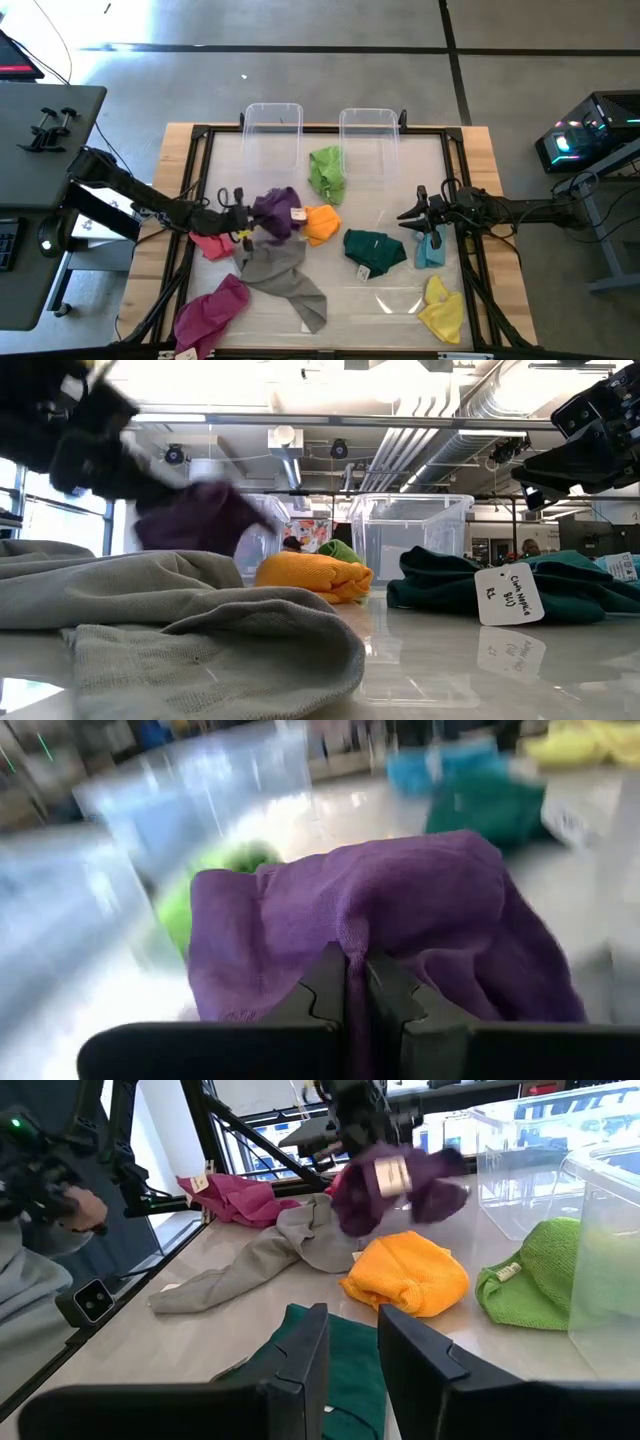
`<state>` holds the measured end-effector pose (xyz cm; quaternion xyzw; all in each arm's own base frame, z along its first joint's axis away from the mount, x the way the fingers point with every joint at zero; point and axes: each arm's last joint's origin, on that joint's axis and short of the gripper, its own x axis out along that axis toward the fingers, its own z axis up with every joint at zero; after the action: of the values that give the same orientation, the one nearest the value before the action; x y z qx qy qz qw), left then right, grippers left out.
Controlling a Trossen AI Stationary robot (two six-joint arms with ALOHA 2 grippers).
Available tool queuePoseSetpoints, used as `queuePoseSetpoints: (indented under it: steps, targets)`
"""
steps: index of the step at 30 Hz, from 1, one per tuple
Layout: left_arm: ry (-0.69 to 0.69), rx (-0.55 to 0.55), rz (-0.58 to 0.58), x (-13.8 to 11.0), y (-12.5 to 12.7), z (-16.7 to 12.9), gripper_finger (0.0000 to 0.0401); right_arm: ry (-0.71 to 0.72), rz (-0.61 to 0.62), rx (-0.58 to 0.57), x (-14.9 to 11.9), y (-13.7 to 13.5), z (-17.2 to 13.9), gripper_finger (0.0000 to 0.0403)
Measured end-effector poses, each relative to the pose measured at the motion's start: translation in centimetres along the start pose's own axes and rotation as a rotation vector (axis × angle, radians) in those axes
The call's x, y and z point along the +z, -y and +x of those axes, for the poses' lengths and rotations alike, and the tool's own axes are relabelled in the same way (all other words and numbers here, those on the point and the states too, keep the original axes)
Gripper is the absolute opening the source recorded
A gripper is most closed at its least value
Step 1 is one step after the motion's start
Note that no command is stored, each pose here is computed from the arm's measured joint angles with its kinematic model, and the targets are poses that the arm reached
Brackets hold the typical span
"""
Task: Sort towels by color in basket
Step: Put the violet microfiber cloth into the left transparent bin
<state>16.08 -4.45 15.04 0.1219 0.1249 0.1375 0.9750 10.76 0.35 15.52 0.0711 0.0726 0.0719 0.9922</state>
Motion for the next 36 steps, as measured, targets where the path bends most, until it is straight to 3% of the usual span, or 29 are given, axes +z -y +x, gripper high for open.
queuePoseSetpoints:
  steps: [7, 13, 16, 20, 24, 30, 36]
  targets:
    - [0.264, 0.113, 0.151, 3.7, -0.8, -0.3, 0.0002, -0.001, 0.0, 0.0, 0.0, 0.0, 0.0, 0.0082]
    - [0.425, 0.307, 0.129, 5.6, -3.2, -0.5, 0.0001, 0.0, 0.0, -0.001, 0.0, 0.0, 0.0, 0.0082]
    - [0.438, 0.464, 0.082, 6.9, -4.9, -0.2, 0.0001, 0.001, 0.0, -0.005, 0.0, 0.0, 0.0, 0.0082]
    - [0.28, 0.703, 0.104, 8.8, -7.2, 1.1, 0.0001, 0.0, 0.0, -0.005, 0.0, 0.0, 0.0, 0.0082]
    - [0.034, 0.821, 0.17, 10.5, -9.2, 3.0, 0.0001, 0.0, 0.0, -0.004, 0.0, 0.0, 0.0, 0.0082]
    - [-0.232, 0.799, 0.12, 11.1, -11.6, 5.2, 0.0001, 0.0, 0.0, -0.004, 0.0, 0.0, 0.0, 0.0082]
    - [-0.354, 0.699, 0.054, 11.1, -13.5, 7.1, 0.0002, 0.0, 0.0, -0.004, 0.0, 0.0, 0.0, 0.0082]
